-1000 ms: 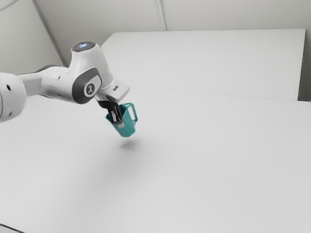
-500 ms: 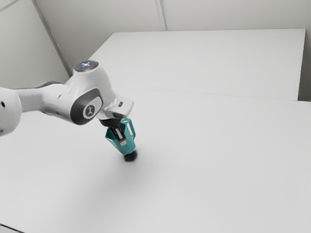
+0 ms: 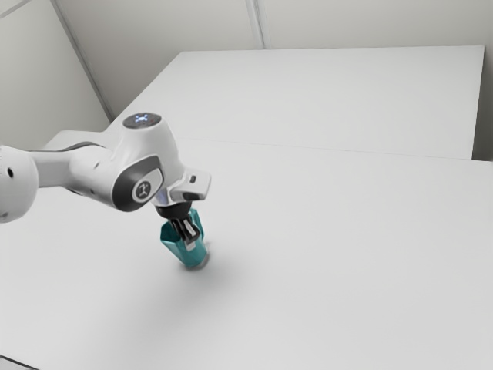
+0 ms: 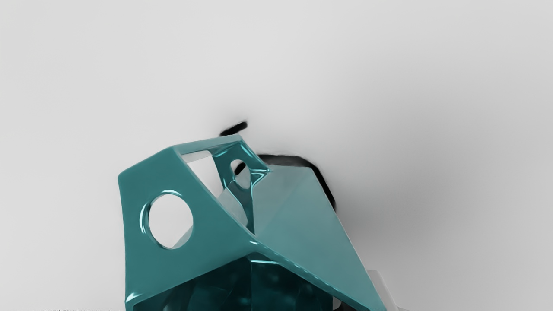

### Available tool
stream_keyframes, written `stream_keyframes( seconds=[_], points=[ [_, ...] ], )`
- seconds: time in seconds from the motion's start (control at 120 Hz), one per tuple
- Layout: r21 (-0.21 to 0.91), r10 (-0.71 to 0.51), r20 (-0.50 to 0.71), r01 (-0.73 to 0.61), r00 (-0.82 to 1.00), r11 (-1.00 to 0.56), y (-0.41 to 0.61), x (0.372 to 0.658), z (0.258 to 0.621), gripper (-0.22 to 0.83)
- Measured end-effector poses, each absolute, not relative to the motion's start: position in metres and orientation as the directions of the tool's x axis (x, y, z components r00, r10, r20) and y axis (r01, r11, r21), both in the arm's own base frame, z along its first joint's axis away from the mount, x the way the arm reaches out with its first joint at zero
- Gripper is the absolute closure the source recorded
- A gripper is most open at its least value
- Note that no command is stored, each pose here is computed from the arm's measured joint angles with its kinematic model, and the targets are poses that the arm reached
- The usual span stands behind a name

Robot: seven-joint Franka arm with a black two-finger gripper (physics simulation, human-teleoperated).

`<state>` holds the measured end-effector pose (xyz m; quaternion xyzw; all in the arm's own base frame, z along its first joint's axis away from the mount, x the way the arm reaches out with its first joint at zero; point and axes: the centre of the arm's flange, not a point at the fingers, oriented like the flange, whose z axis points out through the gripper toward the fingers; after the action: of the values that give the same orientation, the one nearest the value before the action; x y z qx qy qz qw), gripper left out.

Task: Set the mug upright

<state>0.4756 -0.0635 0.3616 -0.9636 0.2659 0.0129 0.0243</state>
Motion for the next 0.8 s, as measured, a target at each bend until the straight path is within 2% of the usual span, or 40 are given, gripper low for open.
stream_keyframes(
  seconds=[0.533, 0.7, 0.8],
  points=[
    [-0.07, -0.438, -0.067, -0.442, 0.897, -0.894, -0.059, 0.479, 0.345, 0.78],
    [-0.068, -0.42, -0.06, -0.423, 0.906, -0.903, -0.059, 0.479, 0.349, 0.41],
    [-0.071, -0.411, -0.049, -0.414, 0.91, -0.908, -0.058, 0.478, 0.357, 0.26]
  ],
)
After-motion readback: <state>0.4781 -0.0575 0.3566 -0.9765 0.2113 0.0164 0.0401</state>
